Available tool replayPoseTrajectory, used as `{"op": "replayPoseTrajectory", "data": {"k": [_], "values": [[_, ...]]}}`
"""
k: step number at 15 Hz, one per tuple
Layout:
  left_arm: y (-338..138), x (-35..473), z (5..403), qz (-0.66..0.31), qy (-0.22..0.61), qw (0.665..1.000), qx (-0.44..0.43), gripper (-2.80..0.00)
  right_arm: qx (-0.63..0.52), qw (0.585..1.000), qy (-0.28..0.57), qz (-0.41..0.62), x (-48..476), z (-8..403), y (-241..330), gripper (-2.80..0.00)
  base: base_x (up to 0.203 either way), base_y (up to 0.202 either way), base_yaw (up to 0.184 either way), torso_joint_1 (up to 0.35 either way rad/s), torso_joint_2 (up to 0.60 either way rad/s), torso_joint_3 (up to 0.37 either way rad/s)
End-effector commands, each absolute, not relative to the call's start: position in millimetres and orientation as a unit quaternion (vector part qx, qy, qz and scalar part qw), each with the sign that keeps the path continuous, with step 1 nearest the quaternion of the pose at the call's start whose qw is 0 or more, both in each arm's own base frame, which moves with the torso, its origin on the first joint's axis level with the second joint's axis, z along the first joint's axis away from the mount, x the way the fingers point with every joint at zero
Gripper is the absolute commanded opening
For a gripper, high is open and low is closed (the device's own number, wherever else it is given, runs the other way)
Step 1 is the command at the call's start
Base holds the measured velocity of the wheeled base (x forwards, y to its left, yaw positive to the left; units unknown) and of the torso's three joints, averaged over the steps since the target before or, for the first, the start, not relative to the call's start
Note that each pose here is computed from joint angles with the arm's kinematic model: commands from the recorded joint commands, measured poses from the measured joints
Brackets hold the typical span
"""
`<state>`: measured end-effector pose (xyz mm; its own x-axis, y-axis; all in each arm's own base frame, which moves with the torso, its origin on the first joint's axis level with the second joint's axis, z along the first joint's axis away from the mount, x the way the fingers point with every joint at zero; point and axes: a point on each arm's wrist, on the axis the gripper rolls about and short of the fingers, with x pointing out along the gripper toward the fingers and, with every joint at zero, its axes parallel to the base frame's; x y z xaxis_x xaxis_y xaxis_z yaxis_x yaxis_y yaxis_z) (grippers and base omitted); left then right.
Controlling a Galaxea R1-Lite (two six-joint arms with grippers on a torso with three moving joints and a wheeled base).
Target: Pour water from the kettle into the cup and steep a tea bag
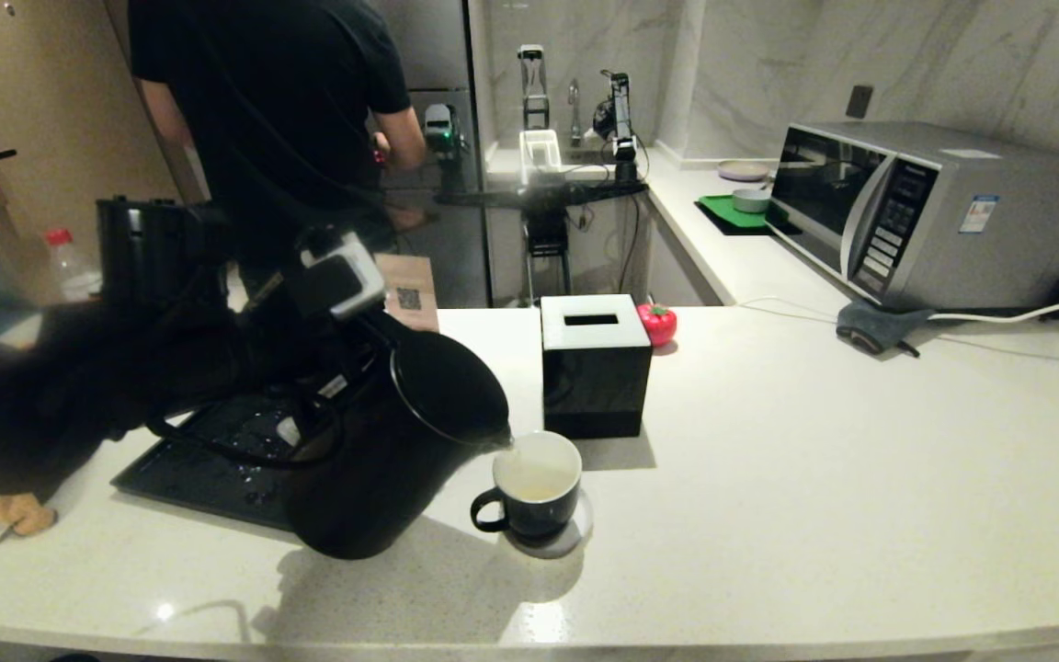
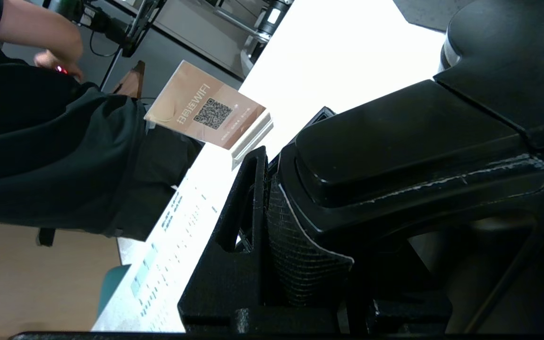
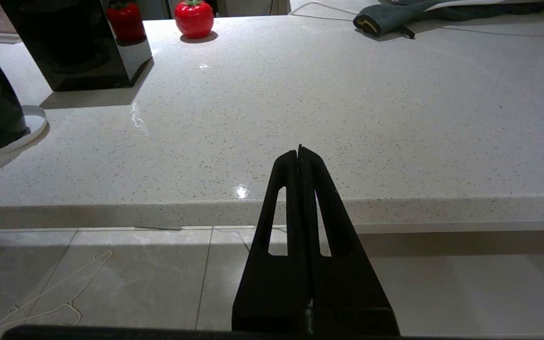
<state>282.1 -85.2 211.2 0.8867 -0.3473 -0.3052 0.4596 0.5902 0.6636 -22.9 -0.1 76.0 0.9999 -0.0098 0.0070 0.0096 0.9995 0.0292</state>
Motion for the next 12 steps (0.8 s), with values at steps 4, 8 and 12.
{"op": "replayPoseTrajectory", "data": {"k": [4, 8, 12], "values": [[-85.6, 281.9, 212.3, -0.227, 0.069, 0.888, 0.394, -2.8, 0.015, 1.0, -0.003, -0.005, -22.8, 76.1, -0.1, -2.8, 0.0, 0.0, 0.0, 0.0, 0.0, 0.0], [-86.6, 282.2, 214.1, -0.228, 0.067, 0.887, 0.395, -2.8, 0.015, 1.0, -0.003, -0.005, -22.8, 76.1, -0.1, -2.8, 0.0, 0.0, 0.0, 0.0, 0.0, 0.0], [-86.9, 282.2, 214.8, -0.229, 0.074, 0.885, 0.398, -2.8, 0.015, 1.0, -0.003, -0.005, -22.8, 76.1, -0.1, -2.8, 0.0, 0.0, 0.0, 0.0, 0.0, 0.0]]}}
